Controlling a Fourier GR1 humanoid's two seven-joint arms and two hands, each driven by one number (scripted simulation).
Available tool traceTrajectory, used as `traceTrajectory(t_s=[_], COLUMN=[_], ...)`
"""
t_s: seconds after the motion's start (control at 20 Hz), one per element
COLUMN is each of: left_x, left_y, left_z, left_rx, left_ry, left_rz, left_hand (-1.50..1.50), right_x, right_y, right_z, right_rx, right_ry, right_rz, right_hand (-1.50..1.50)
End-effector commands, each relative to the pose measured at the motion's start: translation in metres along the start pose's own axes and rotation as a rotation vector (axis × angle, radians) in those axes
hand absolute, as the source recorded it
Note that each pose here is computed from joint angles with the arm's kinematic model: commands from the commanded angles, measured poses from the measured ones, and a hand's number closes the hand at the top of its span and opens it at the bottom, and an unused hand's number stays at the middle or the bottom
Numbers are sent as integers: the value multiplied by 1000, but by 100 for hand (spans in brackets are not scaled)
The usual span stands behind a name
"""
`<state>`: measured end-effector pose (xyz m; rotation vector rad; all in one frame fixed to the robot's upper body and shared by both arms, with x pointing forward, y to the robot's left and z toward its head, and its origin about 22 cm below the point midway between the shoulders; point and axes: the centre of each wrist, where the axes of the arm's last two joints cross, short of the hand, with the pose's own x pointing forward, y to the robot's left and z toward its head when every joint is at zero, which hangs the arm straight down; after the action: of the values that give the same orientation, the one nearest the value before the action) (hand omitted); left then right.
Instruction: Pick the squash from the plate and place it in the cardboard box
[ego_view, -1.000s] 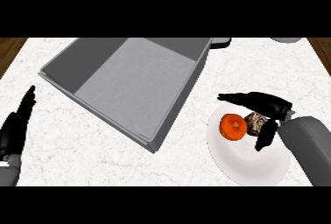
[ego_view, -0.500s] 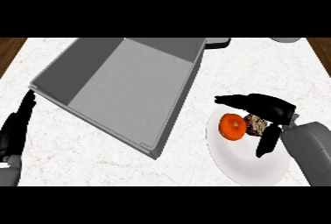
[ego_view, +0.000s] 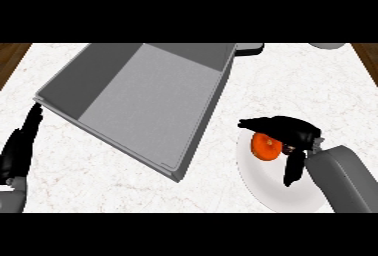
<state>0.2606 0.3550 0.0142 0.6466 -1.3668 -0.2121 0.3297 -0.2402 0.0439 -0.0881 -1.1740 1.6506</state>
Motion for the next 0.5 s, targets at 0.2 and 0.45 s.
traceTrajectory(t_s=[0.2, 0.45], left_x=[0, 1], left_y=[14, -5], left_z=[1, -4], left_rx=[-9, 13], left_ry=[1, -11], left_rz=[3, -1], left_hand=[0, 0], right_x=[-4, -12], right_y=[25, 3], right_z=[-29, -31], right_rx=[-182, -271], right_ry=[13, 15], right_rz=[81, 138], right_hand=[150, 150])
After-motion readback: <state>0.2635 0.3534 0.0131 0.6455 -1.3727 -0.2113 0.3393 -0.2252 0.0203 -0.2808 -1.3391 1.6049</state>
